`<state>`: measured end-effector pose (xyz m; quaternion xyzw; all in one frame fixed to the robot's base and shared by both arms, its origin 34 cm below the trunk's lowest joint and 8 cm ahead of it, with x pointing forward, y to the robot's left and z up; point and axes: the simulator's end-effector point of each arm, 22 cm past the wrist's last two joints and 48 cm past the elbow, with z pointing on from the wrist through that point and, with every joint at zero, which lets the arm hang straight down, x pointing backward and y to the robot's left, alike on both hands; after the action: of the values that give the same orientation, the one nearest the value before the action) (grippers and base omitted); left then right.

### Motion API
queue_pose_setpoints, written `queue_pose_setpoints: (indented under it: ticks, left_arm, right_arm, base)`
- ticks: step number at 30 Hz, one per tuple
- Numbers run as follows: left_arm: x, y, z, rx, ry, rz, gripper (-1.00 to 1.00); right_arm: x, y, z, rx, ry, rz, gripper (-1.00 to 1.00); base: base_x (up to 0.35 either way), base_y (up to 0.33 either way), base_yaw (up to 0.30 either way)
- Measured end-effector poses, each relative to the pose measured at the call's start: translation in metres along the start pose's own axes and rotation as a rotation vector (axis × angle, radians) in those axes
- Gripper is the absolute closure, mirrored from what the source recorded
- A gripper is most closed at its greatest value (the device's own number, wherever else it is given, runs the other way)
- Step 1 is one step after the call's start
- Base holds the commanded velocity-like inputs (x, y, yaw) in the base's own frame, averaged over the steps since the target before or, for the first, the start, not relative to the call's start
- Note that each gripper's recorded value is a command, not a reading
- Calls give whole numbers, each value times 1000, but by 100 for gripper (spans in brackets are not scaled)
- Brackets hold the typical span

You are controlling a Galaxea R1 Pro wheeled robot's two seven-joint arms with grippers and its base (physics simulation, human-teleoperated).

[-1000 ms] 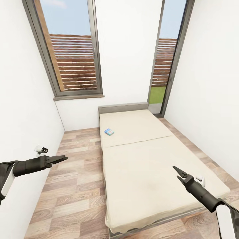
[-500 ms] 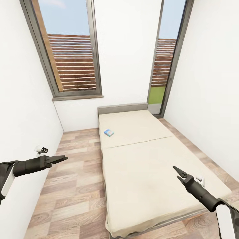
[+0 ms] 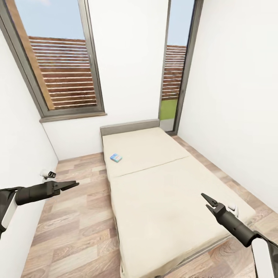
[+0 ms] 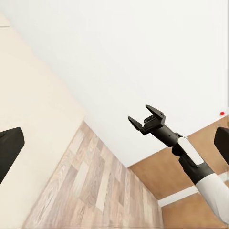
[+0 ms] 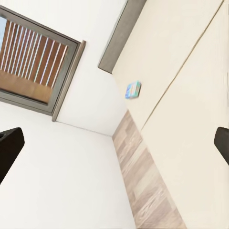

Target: Put all the toys in the child's room - the three board games (two on the bed and one on the table), the two jigsaw puzzles on the table, and the tennis ball on the table - inside the toy box on the table in the child's room.

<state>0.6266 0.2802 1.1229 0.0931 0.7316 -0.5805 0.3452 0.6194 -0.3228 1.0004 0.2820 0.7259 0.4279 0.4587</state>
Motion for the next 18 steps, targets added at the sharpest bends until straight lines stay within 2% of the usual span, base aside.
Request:
queue_pose_setpoints:
  ticks: [4, 13, 18]
  left_arm:
    - [0, 1, 0, 0, 0, -1, -100]
    - [1, 3, 1, -1, 2, -6, -100]
    - [2, 4, 1, -2, 3, -9, -100]
  right_arm:
    - [0, -1, 0, 1, 1, 1, -100]
    - [2, -3, 1, 5, 3, 2, -100]
    - [2, -4, 1, 7, 5, 3, -100]
  base:
    - [5, 209, -273]
    - [1, 50, -271]
    - [0, 135, -262]
